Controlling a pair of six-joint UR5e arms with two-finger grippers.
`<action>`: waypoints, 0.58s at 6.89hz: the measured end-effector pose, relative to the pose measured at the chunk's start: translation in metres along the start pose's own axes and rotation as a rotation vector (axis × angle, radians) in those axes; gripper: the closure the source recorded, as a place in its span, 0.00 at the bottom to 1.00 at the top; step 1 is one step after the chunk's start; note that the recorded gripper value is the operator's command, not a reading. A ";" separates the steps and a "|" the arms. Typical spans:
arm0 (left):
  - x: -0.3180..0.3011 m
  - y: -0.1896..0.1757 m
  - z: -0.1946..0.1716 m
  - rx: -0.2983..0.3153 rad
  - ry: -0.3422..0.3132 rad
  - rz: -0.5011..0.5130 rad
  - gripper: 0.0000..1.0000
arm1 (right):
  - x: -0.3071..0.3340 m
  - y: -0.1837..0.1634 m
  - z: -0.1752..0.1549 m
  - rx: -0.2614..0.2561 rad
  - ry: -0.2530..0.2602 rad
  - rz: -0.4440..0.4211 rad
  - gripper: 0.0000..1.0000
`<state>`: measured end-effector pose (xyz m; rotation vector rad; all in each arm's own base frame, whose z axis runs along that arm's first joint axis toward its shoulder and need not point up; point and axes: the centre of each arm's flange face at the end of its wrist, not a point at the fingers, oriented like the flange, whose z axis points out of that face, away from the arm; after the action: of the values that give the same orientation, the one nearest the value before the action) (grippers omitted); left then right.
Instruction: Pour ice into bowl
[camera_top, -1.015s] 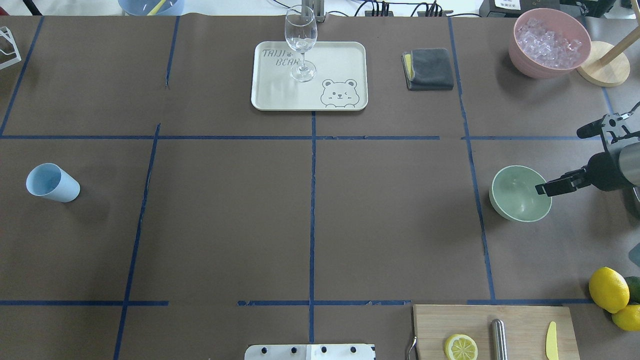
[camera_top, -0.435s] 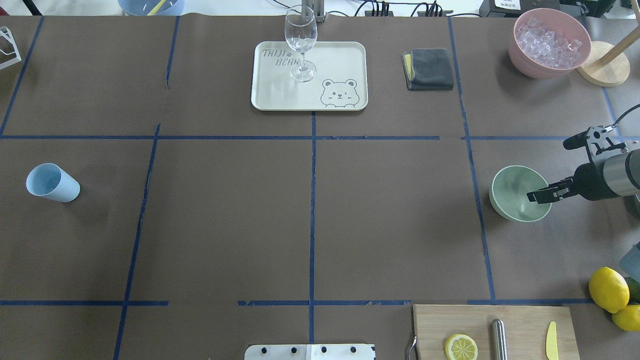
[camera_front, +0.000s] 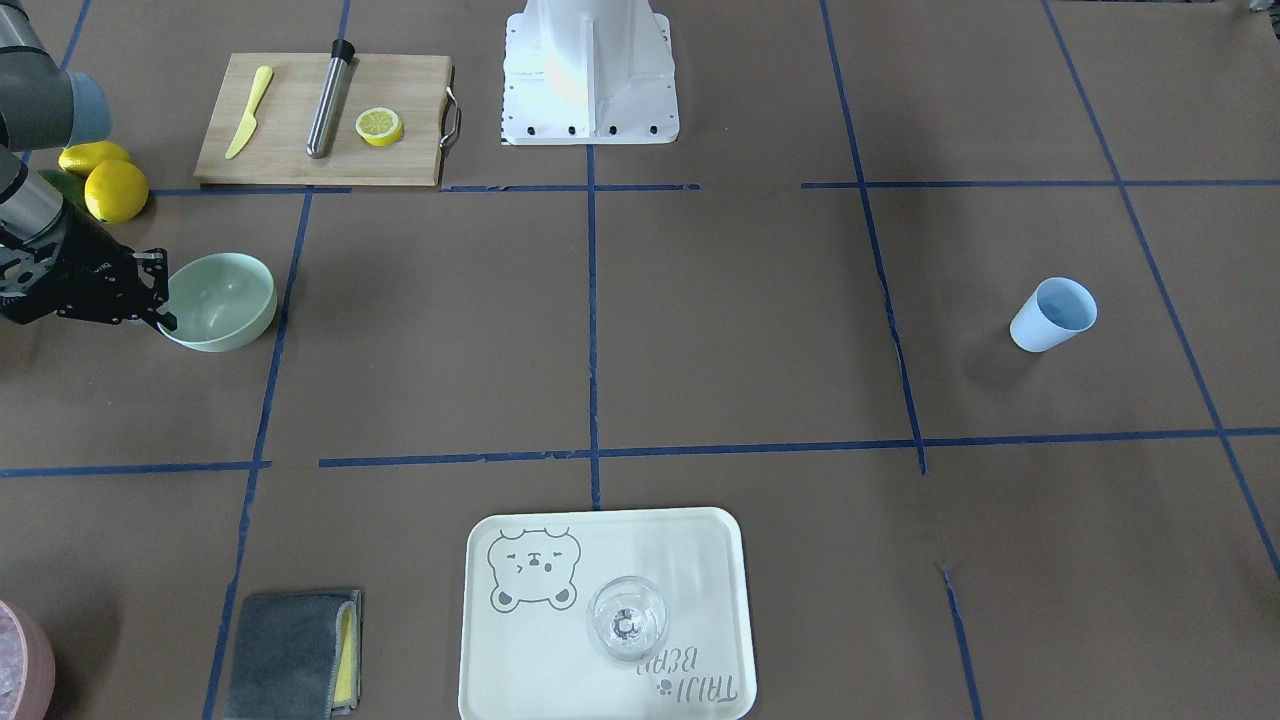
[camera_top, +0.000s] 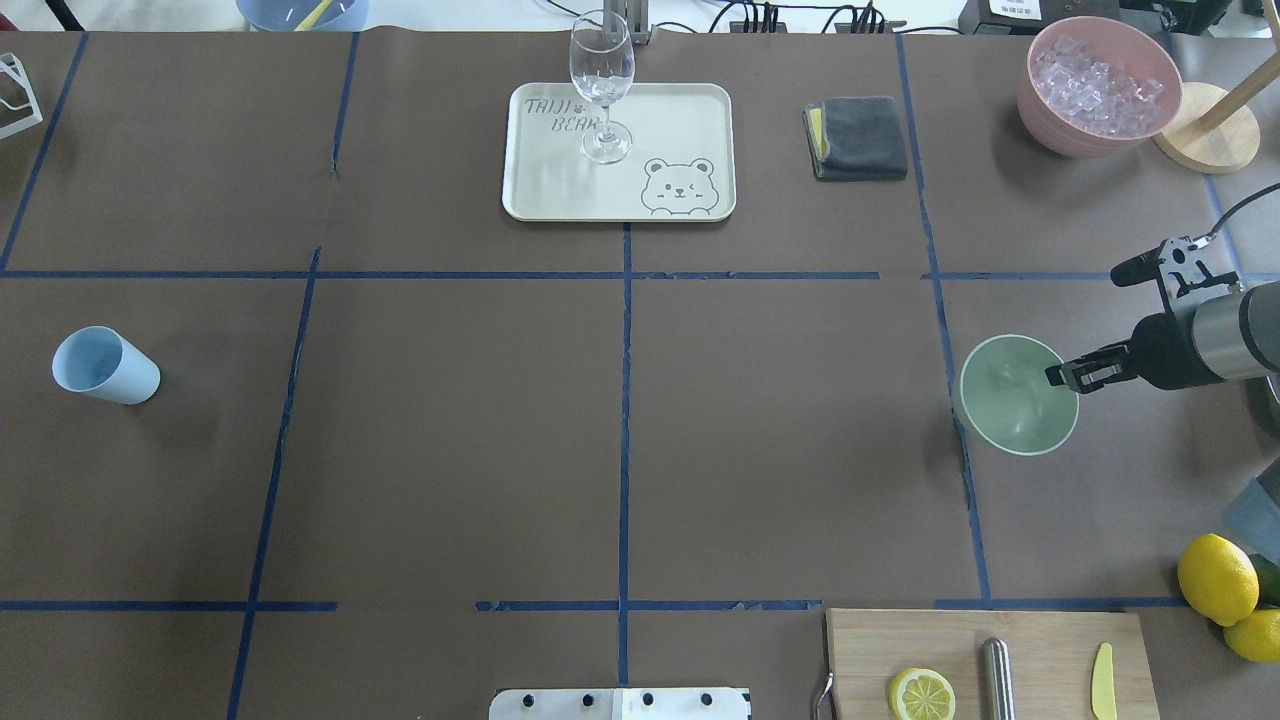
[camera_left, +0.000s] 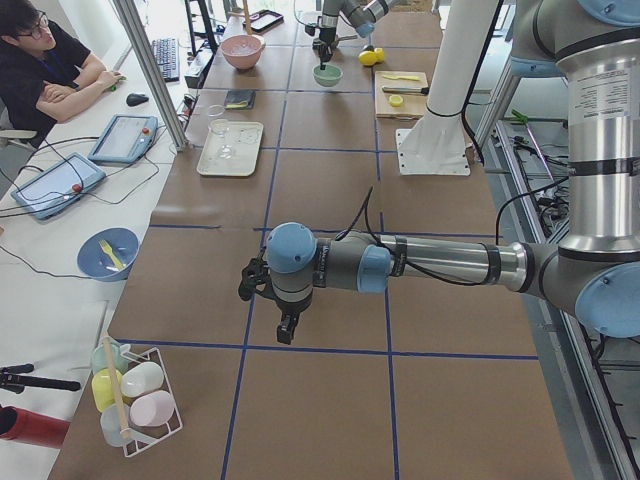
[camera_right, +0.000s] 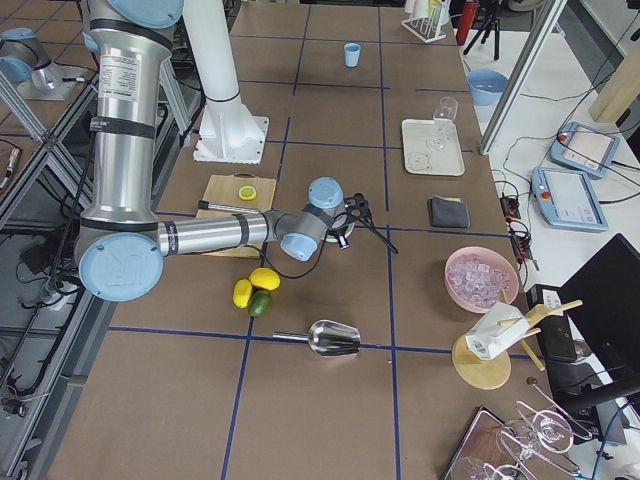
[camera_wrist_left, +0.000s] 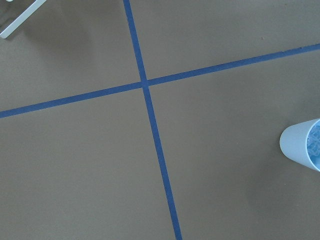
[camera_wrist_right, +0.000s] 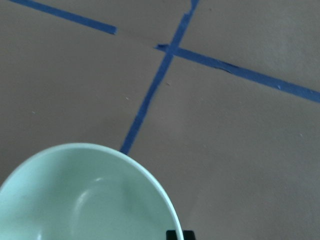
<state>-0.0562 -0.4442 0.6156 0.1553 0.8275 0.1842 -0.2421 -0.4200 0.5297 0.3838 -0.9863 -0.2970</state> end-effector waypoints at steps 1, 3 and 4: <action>0.000 0.000 0.000 0.000 0.000 0.000 0.00 | -0.026 -0.022 -0.006 0.039 -0.035 0.005 1.00; 0.000 0.000 0.000 0.000 0.001 -0.001 0.00 | -0.128 -0.087 0.006 0.065 -0.151 0.106 1.00; 0.000 0.000 0.000 0.000 0.001 -0.001 0.00 | -0.192 -0.124 0.016 0.035 -0.161 0.159 1.00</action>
<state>-0.0561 -0.4441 0.6157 0.1549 0.8289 0.1838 -0.3646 -0.4549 0.3390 0.3143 -1.1747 -0.1691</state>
